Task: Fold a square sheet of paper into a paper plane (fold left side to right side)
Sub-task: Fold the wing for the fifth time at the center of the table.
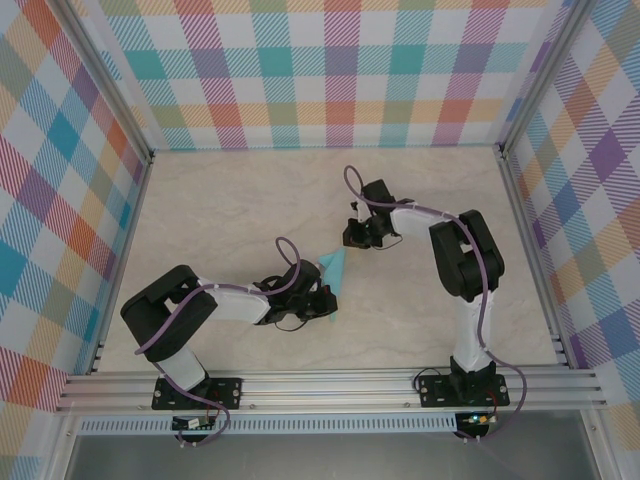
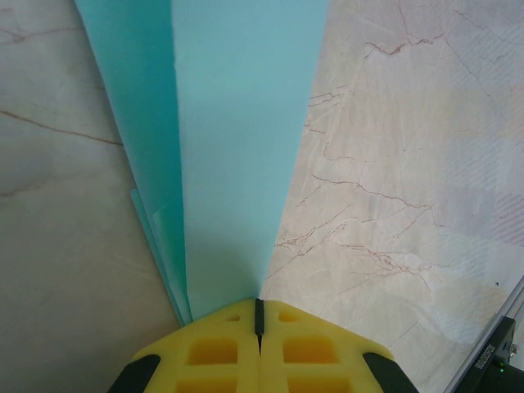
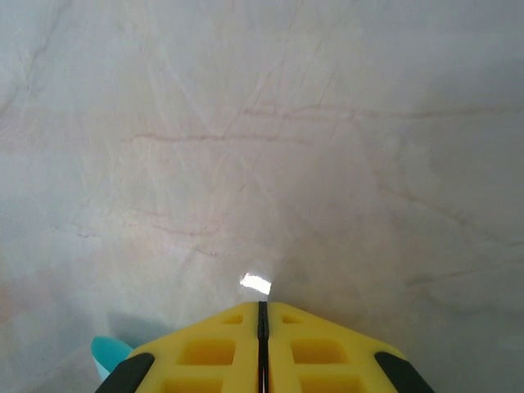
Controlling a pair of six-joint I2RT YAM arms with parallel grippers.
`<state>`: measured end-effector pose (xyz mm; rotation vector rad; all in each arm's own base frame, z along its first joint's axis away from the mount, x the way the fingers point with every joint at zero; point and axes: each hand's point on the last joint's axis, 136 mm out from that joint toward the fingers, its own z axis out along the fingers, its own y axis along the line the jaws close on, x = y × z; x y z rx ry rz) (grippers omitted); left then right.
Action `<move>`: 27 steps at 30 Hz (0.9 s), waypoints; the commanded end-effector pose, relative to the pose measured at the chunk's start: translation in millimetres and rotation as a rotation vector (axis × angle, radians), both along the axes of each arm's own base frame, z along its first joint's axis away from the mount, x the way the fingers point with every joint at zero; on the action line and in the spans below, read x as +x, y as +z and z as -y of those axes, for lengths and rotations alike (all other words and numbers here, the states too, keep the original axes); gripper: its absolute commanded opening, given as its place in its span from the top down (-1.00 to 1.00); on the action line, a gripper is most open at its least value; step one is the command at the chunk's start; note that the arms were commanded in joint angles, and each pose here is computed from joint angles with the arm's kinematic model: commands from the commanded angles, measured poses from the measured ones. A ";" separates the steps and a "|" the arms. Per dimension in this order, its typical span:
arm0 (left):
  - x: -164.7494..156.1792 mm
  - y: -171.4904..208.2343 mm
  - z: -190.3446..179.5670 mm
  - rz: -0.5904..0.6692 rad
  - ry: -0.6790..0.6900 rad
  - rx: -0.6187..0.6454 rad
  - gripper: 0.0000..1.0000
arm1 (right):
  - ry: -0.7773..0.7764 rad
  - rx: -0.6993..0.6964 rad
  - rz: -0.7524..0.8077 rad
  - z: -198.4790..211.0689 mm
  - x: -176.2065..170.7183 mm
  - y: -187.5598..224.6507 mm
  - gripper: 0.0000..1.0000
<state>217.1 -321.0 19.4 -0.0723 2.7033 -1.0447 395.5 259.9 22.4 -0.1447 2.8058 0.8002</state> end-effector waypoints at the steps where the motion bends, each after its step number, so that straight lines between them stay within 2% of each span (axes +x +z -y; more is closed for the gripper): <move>1: -30.0 -30.7 -25.0 -0.094 -0.019 0.134 1.00 | 0.017 -0.018 0.052 4.8 7.0 23.0 0.81; 7: -26.5 -25.1 -24.0 -0.075 -0.012 0.127 1.00 | 0.023 0.078 0.072 3.3 -30.2 60.3 0.77; 12: -24.8 -21.7 -21.8 -0.065 -0.016 0.122 1.00 | 0.053 0.246 -0.030 -17.0 -73.7 58.2 0.75; 15: -23.8 -20.5 -20.9 -0.062 -0.018 0.123 1.00 | 0.105 0.295 -0.054 -33.9 -90.2 56.7 0.75; 20: -23.2 -20.3 -20.5 -0.061 -0.018 0.123 1.00 | 0.129 0.302 -0.081 -47.4 -93.5 42.8 0.75; 27: -20.2 -6.9 -15.1 -0.033 -0.028 0.091 0.99 | 0.075 0.158 -0.183 -38.9 -86.4 -6.4 0.76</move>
